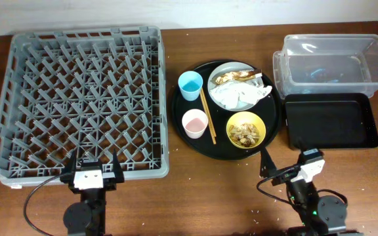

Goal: Sort waste into correct bins and load items into the dishwasher rack

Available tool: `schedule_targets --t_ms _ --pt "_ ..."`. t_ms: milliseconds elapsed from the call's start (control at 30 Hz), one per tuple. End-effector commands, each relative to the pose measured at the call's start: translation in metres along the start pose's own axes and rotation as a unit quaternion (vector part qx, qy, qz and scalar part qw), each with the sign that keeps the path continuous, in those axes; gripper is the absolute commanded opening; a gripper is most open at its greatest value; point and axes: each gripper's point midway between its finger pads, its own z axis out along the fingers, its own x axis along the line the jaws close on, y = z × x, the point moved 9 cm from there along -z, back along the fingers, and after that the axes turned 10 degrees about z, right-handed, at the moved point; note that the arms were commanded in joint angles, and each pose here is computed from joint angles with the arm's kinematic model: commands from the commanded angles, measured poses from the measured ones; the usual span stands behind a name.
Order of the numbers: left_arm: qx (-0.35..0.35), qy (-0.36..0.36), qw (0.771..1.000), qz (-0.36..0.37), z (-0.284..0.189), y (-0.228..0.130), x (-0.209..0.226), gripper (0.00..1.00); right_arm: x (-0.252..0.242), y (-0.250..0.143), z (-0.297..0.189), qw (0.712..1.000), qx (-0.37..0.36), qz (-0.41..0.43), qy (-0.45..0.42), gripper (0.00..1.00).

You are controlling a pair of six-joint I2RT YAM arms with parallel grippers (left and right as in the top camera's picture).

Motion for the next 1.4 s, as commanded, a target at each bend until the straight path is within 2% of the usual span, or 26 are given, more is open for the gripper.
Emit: schedule_targets --t_ms 0,167,267,367,433,500,567,700,767,867,967,1133,1167,1200,1267,1367 --pt "-0.001 0.005 1.0 0.008 0.0 0.0 0.001 1.0 0.015 0.052 0.003 0.998 -0.022 -0.055 0.03 0.98" --pt "-0.001 0.005 1.0 0.008 0.0 0.0 0.001 1.0 0.023 0.113 0.052 0.996 0.073 -0.033 0.047 0.98" --pt "-0.001 0.005 1.0 0.008 0.0 0.0 0.001 1.0 0.02 0.139 0.097 0.984 0.173 -0.007 0.036 0.99" --pt "-0.001 0.005 1.0 0.008 0.0 0.0 0.001 1.0 0.011 0.149 0.157 0.946 0.321 0.031 0.011 0.98" --pt "-0.001 0.005 1.0 0.008 0.0 0.0 0.001 1.0 0.003 0.145 0.192 0.923 0.382 0.039 0.003 0.98" --pt "-0.001 0.005 1.0 0.008 0.0 0.0 0.001 1.0 -0.007 0.124 0.225 0.911 0.41 0.047 0.0 0.98" --pt "-0.001 0.005 1.0 0.008 0.0 0.0 0.001 1.0 -0.021 0.083 0.254 0.895 0.444 0.055 -0.007 0.98" --pt "-0.001 0.005 1.0 0.008 0.0 0.0 0.001 1.0 -0.041 0.018 0.284 0.869 0.489 0.064 -0.023 0.98" --pt "-0.001 0.005 1.0 0.008 0.0 0.0 0.001 1.0 -0.053 -0.02 0.298 0.857 0.509 0.037 -0.068 0.97" --pt "-0.001 0.005 1.0 0.008 0.0 0.0 0.001 1.0 -0.048 -0.061 0.306 0.837 0.541 0.01 -0.086 0.95" --pt "-0.001 0.005 1.0 0.008 0.0 0.0 0.001 1.0 -0.034 -0.098 0.308 0.814 0.572 -0.001 -0.095 0.84" --pt "-0.001 0.005 1.0 0.008 0.0 0.0 0.001 1.0 -0.042 -0.121 0.306 0.796 0.582 -0.003 -0.164 0.68" --pt "-0.001 0.005 1.0 0.008 0.0 0.0 0.001 1.0 -0.044 -0.125 0.306 0.795 0.584 -0.004 -0.166 0.6" --pt "-0.001 0.005 1.0 0.008 0.0 0.0 0.001 1.0 -0.045 -0.126 0.306 0.794 0.584 -0.007 -0.17 0.46" --pt "-0.001 0.005 1.0 0.008 0.0 0.0 0.001 1.0 -0.044 -0.123 0.307 0.797 0.58 -0.007 -0.17 0.04" --pt "-0.001 0.005 1.0 0.008 0.0 0.0 0.001 1.0 -0.037 -0.083 0.313 0.812 0.559 -0.007 -0.167 0.04"
